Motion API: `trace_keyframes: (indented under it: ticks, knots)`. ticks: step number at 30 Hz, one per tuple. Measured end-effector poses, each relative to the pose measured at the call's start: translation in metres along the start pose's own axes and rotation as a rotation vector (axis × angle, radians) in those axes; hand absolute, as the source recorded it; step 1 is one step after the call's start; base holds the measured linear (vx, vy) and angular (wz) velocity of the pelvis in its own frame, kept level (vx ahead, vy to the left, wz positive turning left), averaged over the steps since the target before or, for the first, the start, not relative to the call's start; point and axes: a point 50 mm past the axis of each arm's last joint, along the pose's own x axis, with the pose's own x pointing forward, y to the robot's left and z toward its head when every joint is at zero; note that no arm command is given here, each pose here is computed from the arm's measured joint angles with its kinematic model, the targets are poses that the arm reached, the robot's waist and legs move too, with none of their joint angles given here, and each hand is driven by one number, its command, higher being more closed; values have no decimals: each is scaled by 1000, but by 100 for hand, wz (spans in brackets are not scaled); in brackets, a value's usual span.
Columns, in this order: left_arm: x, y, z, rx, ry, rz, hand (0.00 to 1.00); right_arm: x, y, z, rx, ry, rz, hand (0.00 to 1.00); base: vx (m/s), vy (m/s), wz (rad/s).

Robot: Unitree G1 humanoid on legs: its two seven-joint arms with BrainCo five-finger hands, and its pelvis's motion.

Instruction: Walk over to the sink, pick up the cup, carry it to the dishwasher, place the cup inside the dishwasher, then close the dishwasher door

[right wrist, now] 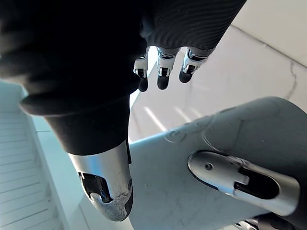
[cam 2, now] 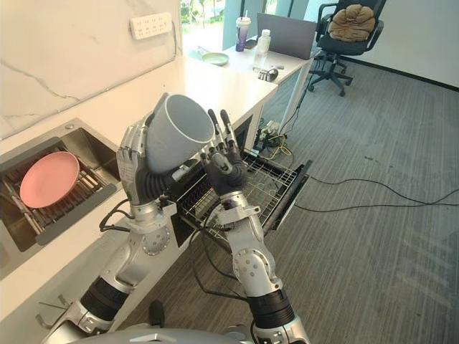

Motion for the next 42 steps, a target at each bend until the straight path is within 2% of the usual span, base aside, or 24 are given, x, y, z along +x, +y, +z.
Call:
trace_keyframes:
  ticks: [8, 21, 30, 42]
  knots:
    - [-10, -8, -8, 28, 21, -64, 100, 6, -2, -11, 23, 57, 21, 0, 0, 0, 0]
    - [-12, -10, -4, 7, 17, -62, 100, 10, -2, -14, -30, 68, 33, 0, 0, 0, 0]
    - [-12, -10, -2, -3, 7, -74, 100, 12, -6, -21, -30, 164, 110, 0, 0, 0, 0]
    - [-13, -9, -4, 36, -20, -88, 100, 11, -9, -24, -50, 198, 120, 0, 0, 0, 0]
